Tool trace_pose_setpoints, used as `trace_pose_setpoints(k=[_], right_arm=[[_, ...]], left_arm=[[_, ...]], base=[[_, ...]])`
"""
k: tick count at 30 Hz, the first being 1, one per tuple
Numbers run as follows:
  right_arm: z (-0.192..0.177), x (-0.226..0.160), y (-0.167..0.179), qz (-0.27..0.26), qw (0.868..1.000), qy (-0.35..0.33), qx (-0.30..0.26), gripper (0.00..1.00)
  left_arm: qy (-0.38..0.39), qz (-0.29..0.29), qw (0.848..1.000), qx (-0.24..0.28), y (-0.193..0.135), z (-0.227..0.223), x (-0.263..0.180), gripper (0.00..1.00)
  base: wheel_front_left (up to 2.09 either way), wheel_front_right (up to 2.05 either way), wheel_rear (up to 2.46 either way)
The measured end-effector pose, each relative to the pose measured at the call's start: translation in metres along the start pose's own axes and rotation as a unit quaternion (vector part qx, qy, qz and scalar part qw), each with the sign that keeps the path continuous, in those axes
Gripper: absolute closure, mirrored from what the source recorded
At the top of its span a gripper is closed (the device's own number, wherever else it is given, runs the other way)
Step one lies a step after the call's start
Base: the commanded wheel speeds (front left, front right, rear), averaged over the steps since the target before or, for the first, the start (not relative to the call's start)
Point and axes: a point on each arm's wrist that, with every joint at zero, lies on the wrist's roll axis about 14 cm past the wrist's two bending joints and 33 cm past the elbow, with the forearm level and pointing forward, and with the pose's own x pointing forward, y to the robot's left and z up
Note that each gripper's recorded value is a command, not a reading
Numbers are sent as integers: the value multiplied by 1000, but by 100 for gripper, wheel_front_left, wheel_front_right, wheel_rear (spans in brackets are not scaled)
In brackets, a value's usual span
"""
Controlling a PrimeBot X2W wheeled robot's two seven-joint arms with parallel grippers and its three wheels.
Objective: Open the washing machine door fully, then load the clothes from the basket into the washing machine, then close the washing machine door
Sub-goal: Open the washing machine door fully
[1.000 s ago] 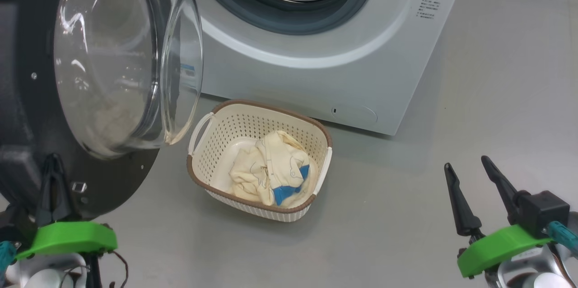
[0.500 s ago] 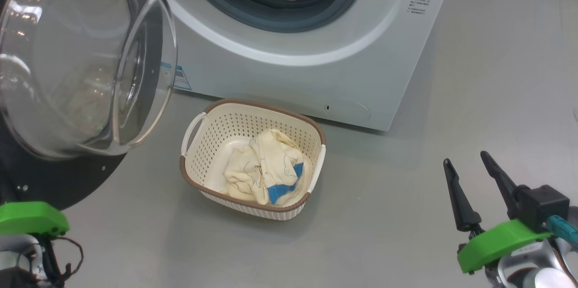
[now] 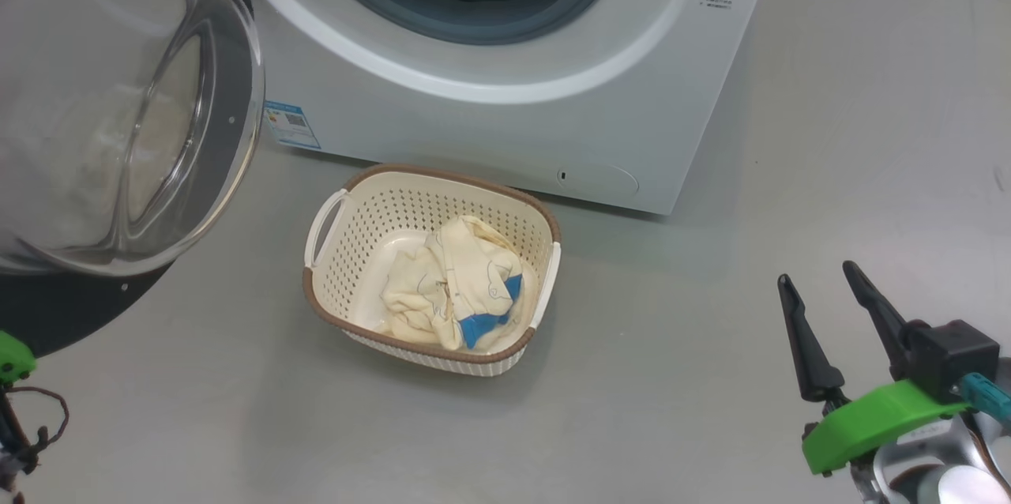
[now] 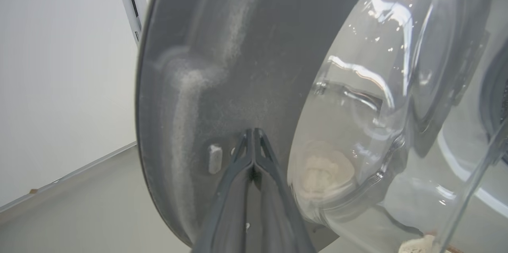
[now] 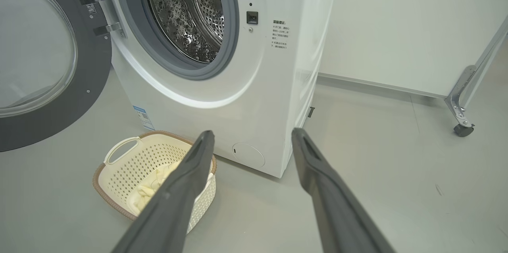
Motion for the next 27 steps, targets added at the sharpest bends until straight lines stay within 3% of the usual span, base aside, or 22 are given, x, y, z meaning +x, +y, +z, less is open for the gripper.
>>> trace_pose_setpoints(k=[15,27], right_arm=[[0,0,-7,-11,1000,0,5,0],[-3,0,-10,-15,1000,3,9,0]], left_arm=[[2,20,1000,-12,8,3,20,100],[-37,14,999,-30,-1,16,7,100]], base=[[0,0,0],[0,0,0]])
